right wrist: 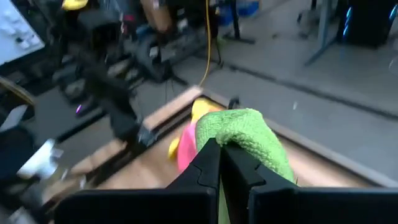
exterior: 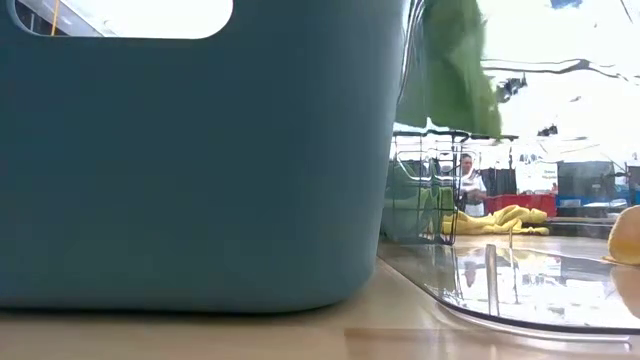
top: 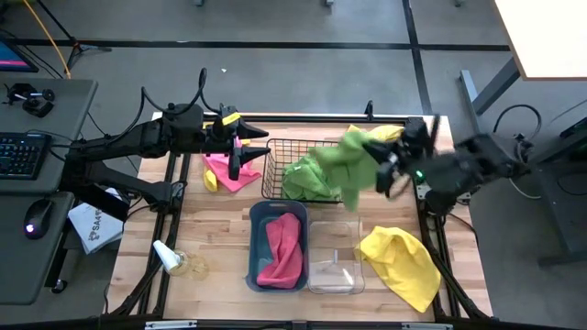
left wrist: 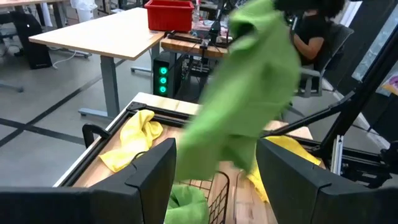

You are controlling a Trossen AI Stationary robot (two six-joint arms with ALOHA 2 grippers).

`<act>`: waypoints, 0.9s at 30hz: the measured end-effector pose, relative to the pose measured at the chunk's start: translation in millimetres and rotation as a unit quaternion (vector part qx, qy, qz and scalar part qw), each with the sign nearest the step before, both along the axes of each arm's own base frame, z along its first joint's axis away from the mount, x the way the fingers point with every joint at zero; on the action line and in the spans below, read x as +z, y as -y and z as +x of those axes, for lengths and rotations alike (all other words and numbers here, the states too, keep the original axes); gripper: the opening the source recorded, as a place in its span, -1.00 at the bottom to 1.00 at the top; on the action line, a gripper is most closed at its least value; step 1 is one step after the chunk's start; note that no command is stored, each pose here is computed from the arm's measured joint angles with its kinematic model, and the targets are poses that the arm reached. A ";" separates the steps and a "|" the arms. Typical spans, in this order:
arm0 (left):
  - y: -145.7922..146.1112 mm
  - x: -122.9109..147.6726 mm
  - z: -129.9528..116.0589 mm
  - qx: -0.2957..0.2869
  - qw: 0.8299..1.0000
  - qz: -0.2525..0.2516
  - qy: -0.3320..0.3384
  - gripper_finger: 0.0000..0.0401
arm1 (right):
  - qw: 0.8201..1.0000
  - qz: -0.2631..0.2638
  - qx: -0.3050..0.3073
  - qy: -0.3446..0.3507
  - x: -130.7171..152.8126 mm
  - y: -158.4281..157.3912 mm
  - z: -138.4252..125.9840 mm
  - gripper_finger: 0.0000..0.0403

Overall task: Sort microfiber towel by color & place in baskets
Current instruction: Put the green microfiber cloth into the wire basket

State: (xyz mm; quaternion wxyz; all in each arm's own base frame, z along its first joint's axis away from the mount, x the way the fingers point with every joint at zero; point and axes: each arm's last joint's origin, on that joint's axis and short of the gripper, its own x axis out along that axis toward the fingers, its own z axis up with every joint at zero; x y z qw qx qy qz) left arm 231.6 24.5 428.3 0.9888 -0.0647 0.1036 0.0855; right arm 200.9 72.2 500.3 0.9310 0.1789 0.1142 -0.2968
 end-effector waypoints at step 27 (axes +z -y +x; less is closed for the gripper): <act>2.6 2.1 -2.1 -0.038 0.999 -0.018 0.008 0.05 | 0.992 0.071 -0.011 0.103 -110.2 64.8 127.6 -1.00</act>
